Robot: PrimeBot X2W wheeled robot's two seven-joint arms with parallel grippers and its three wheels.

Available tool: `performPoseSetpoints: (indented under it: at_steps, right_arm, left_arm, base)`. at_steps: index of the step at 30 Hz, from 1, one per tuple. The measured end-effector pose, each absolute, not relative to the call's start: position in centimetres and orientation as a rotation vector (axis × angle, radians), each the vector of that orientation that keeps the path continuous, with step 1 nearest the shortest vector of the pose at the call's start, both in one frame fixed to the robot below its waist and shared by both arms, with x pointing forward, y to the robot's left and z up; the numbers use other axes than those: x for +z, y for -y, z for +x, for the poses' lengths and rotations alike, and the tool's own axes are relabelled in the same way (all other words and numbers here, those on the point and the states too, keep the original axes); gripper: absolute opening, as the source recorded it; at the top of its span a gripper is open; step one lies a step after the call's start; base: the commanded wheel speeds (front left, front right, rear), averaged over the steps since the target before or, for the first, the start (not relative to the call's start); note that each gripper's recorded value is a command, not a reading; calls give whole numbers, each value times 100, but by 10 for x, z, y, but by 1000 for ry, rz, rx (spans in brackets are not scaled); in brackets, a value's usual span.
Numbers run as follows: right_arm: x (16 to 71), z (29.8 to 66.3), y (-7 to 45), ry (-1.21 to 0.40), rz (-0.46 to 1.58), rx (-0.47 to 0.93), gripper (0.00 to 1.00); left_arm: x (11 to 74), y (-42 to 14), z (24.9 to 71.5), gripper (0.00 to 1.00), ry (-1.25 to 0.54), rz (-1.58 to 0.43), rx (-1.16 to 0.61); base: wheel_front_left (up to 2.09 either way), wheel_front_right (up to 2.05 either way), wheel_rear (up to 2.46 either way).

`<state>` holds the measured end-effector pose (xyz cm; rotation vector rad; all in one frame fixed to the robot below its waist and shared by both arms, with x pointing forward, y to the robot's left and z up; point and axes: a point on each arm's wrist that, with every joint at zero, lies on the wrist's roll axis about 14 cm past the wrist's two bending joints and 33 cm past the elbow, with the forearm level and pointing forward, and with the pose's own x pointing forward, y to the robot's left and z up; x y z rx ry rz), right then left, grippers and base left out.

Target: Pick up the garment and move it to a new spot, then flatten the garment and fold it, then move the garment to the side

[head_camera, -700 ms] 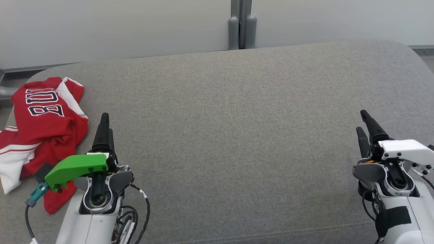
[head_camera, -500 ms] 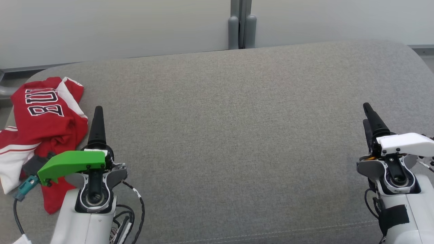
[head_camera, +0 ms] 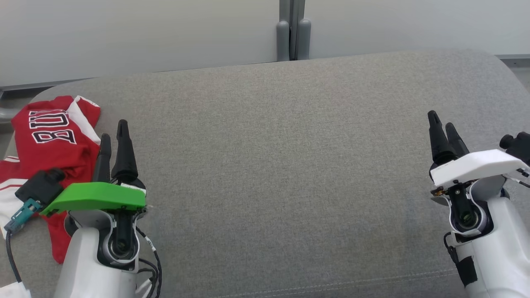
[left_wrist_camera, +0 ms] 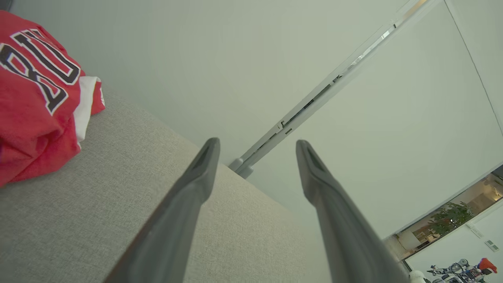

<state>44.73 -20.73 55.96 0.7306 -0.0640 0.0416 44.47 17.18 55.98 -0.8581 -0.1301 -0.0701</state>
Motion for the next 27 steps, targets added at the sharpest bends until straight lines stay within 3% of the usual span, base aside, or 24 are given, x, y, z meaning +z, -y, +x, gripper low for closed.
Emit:
performPoseSetpoints:
  at_steps: [16,27]
  right_arm:
    - [539,436,185,23,455,87,100]
    - [531,430,177,15,335,107,100]
  left_arm:
    - [542,-170,429,100,90,-491,-70]
    - [526,-168,422,100,50,-381,-76]
  base:
    - [0,0,0]
    - [0,0,0]
